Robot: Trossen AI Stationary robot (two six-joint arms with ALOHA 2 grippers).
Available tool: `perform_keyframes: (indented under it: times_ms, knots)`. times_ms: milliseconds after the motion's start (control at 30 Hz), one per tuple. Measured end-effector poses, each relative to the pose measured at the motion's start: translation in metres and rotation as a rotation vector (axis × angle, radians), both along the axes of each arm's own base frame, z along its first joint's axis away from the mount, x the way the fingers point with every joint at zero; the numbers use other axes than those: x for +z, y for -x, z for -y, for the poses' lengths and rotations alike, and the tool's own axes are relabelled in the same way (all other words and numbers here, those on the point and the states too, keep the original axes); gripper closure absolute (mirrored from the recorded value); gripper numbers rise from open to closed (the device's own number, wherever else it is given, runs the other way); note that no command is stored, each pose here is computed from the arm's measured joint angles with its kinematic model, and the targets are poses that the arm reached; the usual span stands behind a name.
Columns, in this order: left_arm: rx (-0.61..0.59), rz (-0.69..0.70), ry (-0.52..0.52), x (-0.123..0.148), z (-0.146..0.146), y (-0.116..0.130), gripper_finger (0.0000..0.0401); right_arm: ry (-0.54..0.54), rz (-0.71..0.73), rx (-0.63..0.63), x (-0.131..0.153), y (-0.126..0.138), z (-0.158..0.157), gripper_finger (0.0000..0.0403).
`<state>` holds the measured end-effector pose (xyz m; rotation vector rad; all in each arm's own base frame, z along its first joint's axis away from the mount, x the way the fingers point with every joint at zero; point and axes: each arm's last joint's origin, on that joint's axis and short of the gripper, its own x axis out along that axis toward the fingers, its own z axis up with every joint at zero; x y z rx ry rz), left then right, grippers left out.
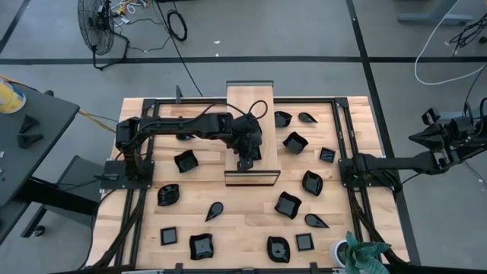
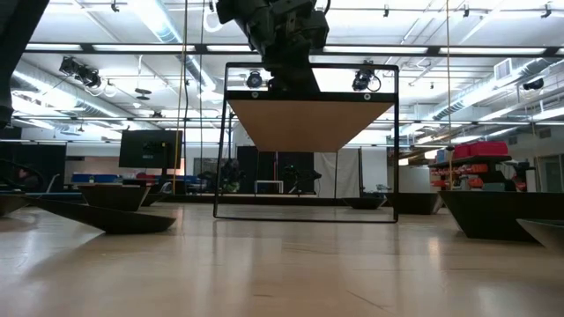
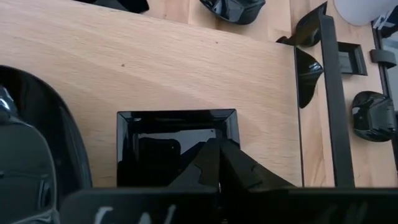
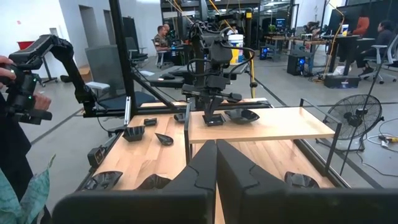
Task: Pick & Place Mini shaped plates
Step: Adjust the square plate and the leaf-shaped plate on the shelf
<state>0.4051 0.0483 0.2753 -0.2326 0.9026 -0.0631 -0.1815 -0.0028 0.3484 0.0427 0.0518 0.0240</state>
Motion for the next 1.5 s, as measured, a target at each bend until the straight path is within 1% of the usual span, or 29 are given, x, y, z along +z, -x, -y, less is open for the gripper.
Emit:
perform_keyframes:
  times_ms: [600, 1067, 1233, 1367, 1500]
  knots:
    - [-0.015, 0.000, 0.065, 0.000, 0.004, 0.000, 0.0399, 0.000, 0.000, 0.000, 0.000, 0.000, 0.000, 0.0392]
    - [-0.002, -0.003, 0.075, 0.000, 0.005, 0.000, 0.0399, 0.000, 0.000, 0.000, 0.000, 0.000, 0.000, 0.0392]
    - [0.015, 0.020, 0.058, 0.008, 0.000, -0.002, 0.0399, 0.000, 0.000, 0.000, 0.000, 0.000, 0.000, 0.0392]
    - [0.028, 0.043, 0.012, 0.017, -0.006, -0.003, 0.0399, 0.000, 0.001, 0.000, 0.000, 0.000, 0.000, 0.0392]
    - [0.059, 0.045, -0.053, 0.024, -0.018, -0.001, 0.0399, 0.000, 0.001, 0.000, 0.000, 0.000, 0.000, 0.0392]
